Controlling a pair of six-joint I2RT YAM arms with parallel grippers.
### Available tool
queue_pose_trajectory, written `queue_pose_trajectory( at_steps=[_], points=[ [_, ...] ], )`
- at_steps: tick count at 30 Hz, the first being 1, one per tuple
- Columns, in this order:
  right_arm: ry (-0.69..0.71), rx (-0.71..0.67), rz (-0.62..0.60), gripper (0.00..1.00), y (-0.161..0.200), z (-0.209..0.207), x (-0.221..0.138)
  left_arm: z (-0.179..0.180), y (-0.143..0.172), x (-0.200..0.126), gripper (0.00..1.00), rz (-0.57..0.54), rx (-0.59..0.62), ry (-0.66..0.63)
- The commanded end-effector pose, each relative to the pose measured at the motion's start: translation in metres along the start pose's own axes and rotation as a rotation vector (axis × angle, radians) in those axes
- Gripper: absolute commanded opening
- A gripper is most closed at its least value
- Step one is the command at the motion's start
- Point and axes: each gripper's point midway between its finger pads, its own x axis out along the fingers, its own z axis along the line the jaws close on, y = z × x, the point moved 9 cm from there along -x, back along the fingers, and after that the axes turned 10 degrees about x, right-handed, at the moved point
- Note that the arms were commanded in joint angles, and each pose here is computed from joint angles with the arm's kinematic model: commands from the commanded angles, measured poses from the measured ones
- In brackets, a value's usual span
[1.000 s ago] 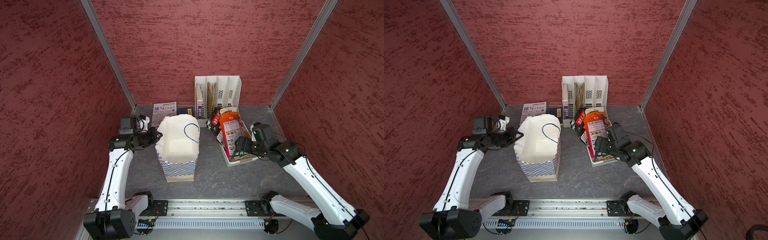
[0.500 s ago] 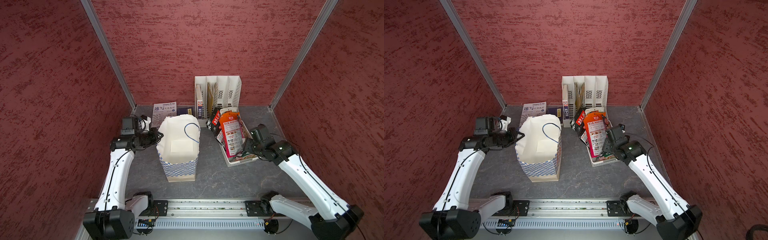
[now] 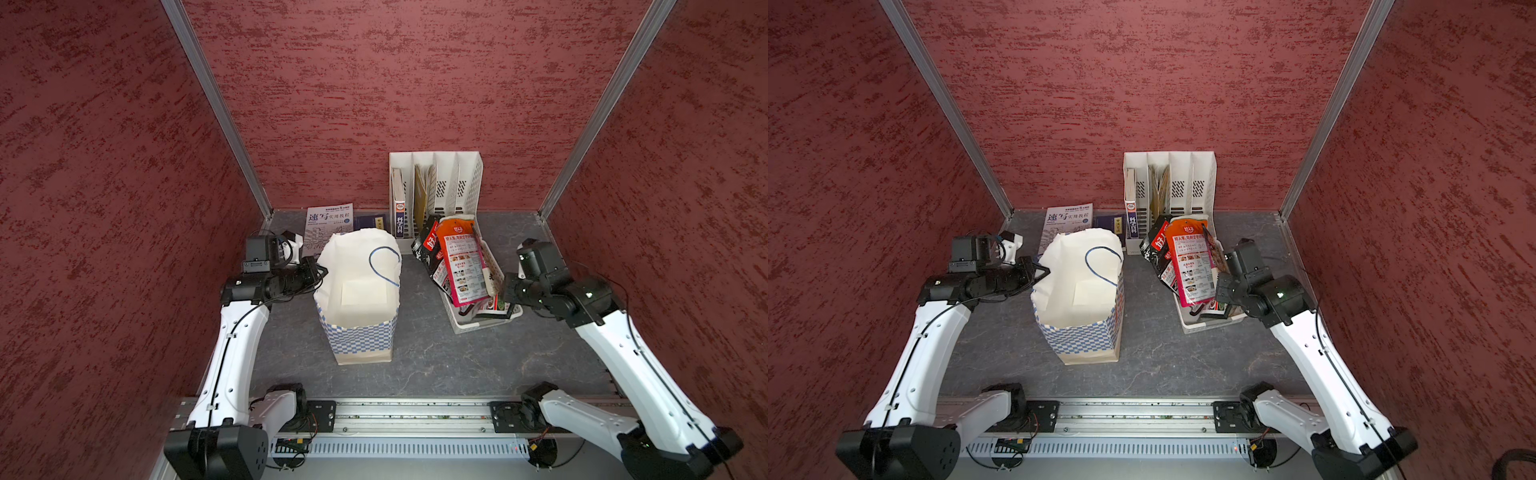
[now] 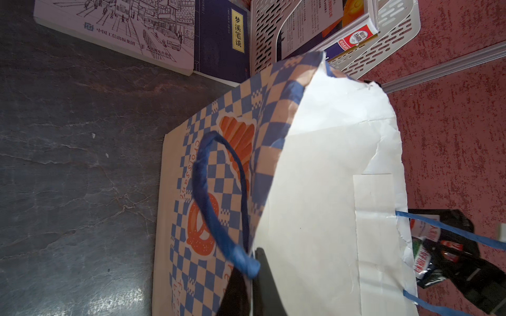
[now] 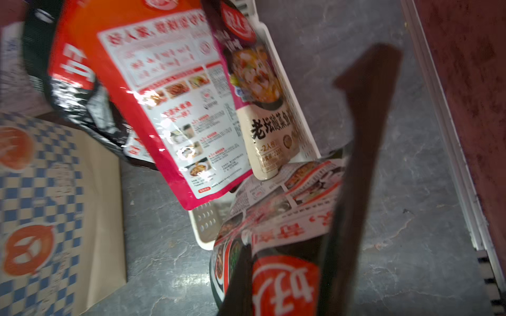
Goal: Place the condiment packets inside the bag
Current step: Pick up the condiment packet from the storage box, then place the condiment packet in the paper bag.
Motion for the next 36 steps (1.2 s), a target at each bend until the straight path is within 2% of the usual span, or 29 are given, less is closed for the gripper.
queue_pose_trajectory(
  at_steps=[1,3,4,9,14,20,23,26,30,34,36],
  points=[
    [-0.228,-0.181,-0.051,0.0,-0.025,0.028,-0.057,-0.003,0.004,-0.004,0.0,-0.005,0.003,0.003],
    [-0.37,-0.263,-0.032,0.0,-0.033,0.048,-0.081,-0.003,0.004,-0.003,0.0,-0.004,0.003,0.003],
    [-0.411,-0.308,0.001,0.0,-0.034,0.059,-0.081,-0.004,0.005,-0.003,0.0,-0.001,0.004,0.005],
    [-0.604,-0.472,-0.072,0.0,-0.056,0.103,-0.121,-0.006,0.007,-0.003,0.0,0.005,0.015,0.017],
    [-0.948,-0.555,-0.213,0.0,-0.078,0.155,-0.162,-0.006,0.008,-0.003,0.0,0.016,0.013,0.017],
    [-1.244,-0.56,-0.44,0.0,-0.098,0.193,-0.197,-0.006,0.01,-0.002,0.0,0.023,0.011,0.014],
    [-1.379,-0.563,-0.507,0.0,-0.104,0.207,-0.21,-0.007,0.009,-0.001,0.0,0.027,0.013,0.013],
    [-1.485,-0.564,-0.507,0.0,-0.106,0.222,-0.211,-0.008,0.009,-0.001,0.0,0.027,0.014,0.012],
    [-1.547,-0.548,-0.461,0.0,-0.105,0.247,-0.196,-0.007,0.009,0.003,0.0,0.034,0.012,0.012],
    [-1.565,-0.543,-0.362,0.0,-0.099,0.273,-0.17,-0.008,0.008,0.004,0.0,0.036,0.015,0.012],
    [-1.528,-0.543,-0.328,0.0,-0.095,0.282,-0.153,-0.009,0.008,0.003,0.0,0.034,0.018,0.013]
  ],
)
